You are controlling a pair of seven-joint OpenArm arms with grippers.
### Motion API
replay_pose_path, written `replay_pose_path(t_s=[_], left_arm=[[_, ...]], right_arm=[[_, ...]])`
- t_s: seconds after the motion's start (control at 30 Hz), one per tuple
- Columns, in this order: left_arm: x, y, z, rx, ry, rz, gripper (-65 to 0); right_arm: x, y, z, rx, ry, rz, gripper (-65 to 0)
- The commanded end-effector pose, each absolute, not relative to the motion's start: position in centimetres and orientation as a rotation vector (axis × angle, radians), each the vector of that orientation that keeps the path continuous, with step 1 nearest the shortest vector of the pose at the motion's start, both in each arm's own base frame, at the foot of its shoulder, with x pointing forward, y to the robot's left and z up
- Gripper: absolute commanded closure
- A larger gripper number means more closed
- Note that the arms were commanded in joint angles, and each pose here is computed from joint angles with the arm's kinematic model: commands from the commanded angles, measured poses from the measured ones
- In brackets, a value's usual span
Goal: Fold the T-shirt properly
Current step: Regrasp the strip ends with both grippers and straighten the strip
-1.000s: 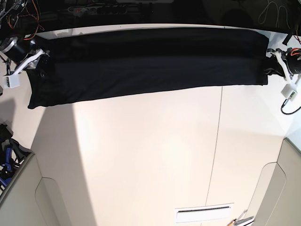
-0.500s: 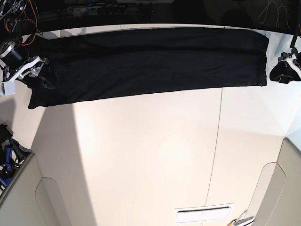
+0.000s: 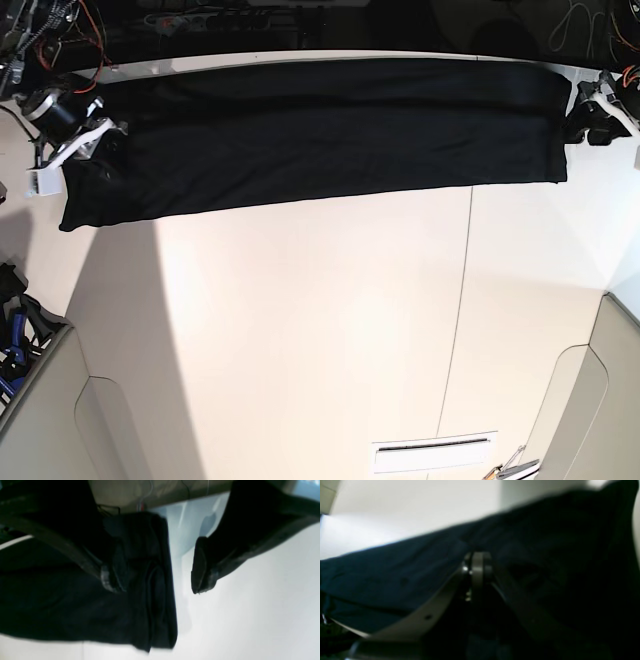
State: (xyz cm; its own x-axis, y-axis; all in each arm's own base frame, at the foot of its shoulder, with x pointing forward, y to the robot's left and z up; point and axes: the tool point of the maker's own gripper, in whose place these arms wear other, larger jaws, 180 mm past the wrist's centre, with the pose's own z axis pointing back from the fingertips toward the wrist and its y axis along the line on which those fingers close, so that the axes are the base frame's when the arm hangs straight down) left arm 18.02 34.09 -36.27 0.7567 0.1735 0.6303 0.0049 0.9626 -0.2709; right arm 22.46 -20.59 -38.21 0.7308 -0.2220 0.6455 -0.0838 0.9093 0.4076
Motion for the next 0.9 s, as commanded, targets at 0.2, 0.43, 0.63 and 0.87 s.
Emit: replay_pose_path(t_s=[0.2, 0.43, 0.63, 0.87], left_arm=[[18.5, 34.5, -35.8, -0.274, -0.759, 0.120, -42.4], [17.5, 34.6, -37.6, -0.296, -0.725, 0.173, -43.5], [17.5, 33.7, -39.0, -0.329, -0.727, 0.190, -43.4], [17.5, 31.3, -40.3, -0.381, -0.683, 0.151, -43.4]], right_arm=[[22.3, -18.8, -42.6, 0.508, -0.644, -0.110, 0.0], [23.1, -18.6, -42.4, 0.533, -0.654, -0.120, 0.0], [23.1, -18.4, -42.3, 0.548, -0.650, -0.124, 0.0], [22.8, -18.3, -42.5, 0.551, -0.634, -0.120, 0.0]])
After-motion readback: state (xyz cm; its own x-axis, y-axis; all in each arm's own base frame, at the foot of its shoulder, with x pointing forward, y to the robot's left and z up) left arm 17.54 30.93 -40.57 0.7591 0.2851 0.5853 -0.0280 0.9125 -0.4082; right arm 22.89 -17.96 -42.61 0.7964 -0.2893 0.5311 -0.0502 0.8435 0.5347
